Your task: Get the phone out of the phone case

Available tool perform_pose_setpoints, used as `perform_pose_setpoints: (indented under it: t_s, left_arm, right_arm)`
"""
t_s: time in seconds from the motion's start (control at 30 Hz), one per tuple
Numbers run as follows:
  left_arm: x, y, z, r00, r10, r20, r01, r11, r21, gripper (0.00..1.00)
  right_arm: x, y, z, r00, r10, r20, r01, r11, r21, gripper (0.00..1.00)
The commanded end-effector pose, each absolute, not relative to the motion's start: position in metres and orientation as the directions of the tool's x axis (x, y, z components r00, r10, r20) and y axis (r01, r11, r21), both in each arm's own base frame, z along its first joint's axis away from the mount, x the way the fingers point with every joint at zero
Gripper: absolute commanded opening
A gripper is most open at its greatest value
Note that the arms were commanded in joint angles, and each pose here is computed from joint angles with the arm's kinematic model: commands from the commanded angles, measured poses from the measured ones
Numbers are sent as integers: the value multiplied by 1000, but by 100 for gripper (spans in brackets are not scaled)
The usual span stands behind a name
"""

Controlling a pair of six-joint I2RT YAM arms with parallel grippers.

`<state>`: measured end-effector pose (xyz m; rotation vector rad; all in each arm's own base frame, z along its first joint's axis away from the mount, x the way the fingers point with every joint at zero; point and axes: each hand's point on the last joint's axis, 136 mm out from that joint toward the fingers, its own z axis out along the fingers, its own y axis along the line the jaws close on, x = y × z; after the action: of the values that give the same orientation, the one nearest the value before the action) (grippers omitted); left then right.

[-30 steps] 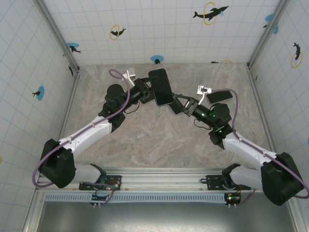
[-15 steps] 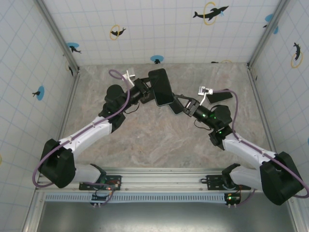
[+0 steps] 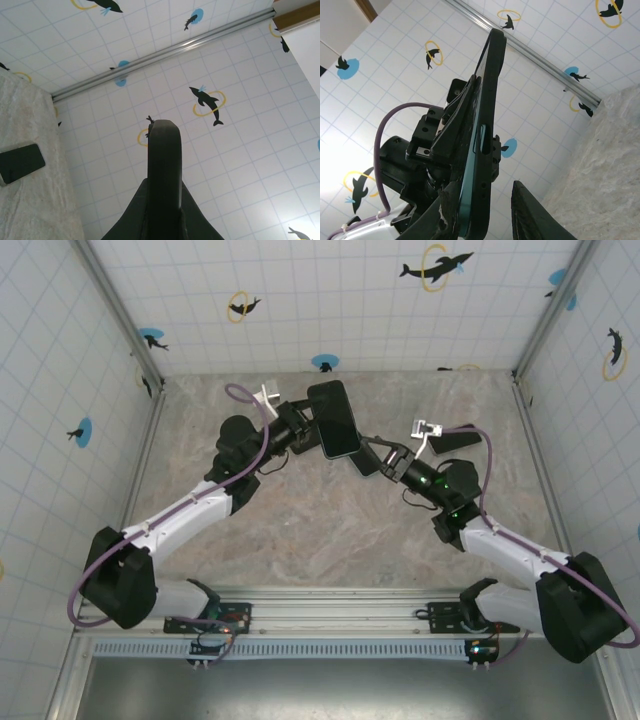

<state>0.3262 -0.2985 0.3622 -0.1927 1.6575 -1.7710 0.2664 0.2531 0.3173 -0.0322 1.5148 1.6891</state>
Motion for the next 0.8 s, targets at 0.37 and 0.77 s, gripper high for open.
perform_pose_setpoints:
  t_s: [0.37, 0.77]
  left_arm:
    - [314, -300, 395, -743, -565, -358, 456, -36, -889, 0]
    - [317, -302, 390, -744, -560, -363, 449, -18, -893, 0]
  right_arm:
    - [264, 251, 319, -639, 553, -535, -599, 77, 797, 31]
    - [259, 249, 339, -621, 567, -541, -637, 36, 770, 32]
